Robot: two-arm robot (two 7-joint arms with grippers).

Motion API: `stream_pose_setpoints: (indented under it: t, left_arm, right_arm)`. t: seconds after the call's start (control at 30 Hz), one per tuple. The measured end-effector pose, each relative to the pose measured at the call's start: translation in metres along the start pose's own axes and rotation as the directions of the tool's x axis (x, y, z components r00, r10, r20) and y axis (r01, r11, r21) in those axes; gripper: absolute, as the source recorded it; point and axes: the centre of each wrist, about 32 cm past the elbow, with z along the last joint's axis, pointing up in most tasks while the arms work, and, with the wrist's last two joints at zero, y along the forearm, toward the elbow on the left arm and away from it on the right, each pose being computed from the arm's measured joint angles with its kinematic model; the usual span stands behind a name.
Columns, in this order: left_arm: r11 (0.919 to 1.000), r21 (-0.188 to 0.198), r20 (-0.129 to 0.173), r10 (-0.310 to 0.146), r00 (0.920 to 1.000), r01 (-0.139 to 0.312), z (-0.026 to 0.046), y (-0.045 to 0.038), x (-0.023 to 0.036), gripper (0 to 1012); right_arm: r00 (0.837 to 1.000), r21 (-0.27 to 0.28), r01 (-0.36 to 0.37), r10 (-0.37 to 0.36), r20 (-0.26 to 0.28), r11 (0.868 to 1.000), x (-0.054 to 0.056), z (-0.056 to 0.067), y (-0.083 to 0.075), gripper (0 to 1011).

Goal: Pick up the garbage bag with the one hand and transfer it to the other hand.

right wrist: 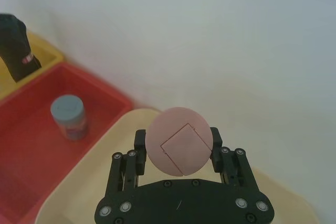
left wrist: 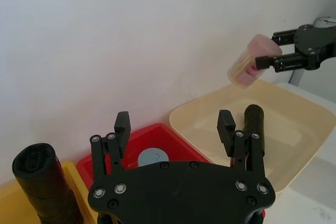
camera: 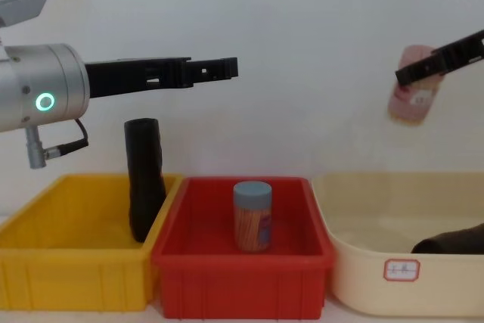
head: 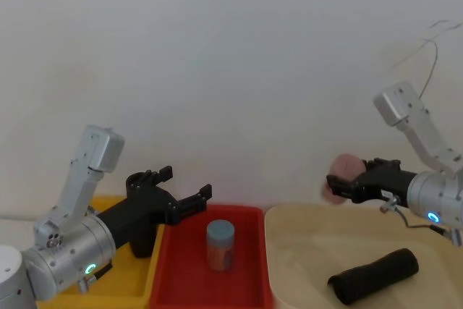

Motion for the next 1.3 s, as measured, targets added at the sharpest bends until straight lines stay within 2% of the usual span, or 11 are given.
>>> stream_pose_setpoints:
  t: [0.47, 0.6, 0.83, 1.1, 1.3]
  left_arm:
    - [1.0, 0.0, 0.0, 0.0, 1.0, 0.0, 0.0, 0.0, 0.0, 1000]
    - [1.0, 0.0, 0.0, 0.0, 1.0, 0.0, 0.0, 0.0, 0.0, 1000]
    - [1.0, 0.0, 0.0, 0.0, 1.0, 0.0, 0.0, 0.0, 0.0, 1000]
    - [1.0, 0.0, -0.001, -0.006, 1.0, 0.006, 0.0, -0.001, 0.0001, 1000]
    - [0.9996, 0.005, -0.011, -0.027, 0.9996, 0.027, -0.0026, -0.0059, 0.0002, 1000]
  right_arm:
    - [0.997, -0.047, -0.076, 0.076, 0.003, 0.996, -0.005, -0.026, 0.02, 694]
    - [0.995, -0.054, -0.097, 0.097, 0.004, 0.994, -0.007, -0.031, 0.026, 846]
    - [0.993, -0.061, -0.115, 0.116, 0.003, 0.991, -0.009, -0.036, 0.031, 1000]
    - [0.993, -0.051, -0.116, 0.116, 0.004, 0.992, -0.01, -0.038, 0.03, 1000]
    - [0.996, 0.001, -0.084, 0.084, 0.005, 0.996, -0.016, -0.04, 0.023, 1000]
